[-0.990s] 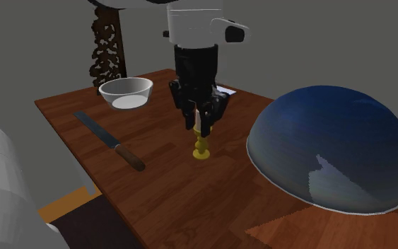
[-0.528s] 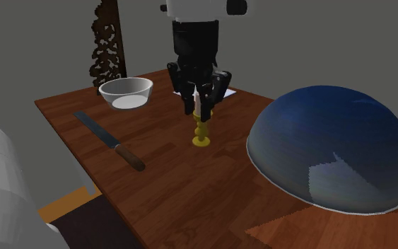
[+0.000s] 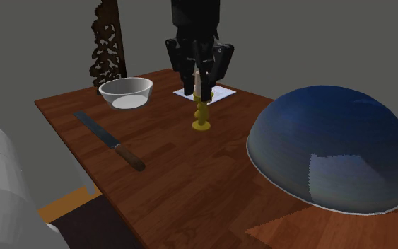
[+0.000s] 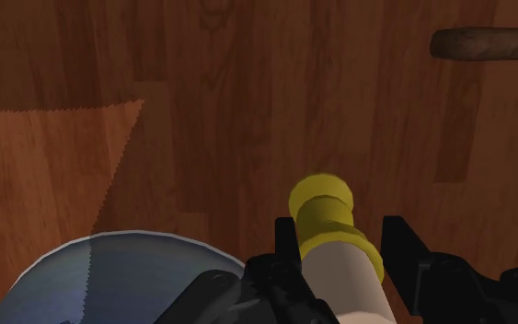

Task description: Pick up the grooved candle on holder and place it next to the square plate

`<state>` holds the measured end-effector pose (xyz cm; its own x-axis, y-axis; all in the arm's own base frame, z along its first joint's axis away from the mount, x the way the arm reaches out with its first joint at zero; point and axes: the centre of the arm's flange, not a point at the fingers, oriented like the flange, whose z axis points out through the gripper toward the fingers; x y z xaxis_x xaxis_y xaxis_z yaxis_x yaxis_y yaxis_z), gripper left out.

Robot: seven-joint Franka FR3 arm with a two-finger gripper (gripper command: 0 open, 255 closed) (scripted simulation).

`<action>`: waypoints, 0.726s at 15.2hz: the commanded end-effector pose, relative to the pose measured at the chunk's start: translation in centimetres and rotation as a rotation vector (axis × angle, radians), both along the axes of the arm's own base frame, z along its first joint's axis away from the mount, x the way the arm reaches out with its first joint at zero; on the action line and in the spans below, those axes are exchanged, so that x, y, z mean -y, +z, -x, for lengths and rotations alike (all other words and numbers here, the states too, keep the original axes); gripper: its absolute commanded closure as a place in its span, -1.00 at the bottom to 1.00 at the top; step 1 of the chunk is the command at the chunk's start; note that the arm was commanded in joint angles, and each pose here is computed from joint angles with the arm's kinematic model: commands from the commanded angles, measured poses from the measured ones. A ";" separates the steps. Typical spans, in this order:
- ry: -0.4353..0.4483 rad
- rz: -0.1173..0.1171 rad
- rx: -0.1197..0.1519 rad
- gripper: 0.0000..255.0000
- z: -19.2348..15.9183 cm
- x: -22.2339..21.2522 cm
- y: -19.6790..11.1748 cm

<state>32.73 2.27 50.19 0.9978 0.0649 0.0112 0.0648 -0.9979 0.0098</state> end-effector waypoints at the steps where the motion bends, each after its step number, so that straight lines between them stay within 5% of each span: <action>1: 0.000 0.000 0.000 1.00 0.0 0.0 1.0; 11: 0.000 0.000 0.000 1.00 -1.5 -2.2 4.8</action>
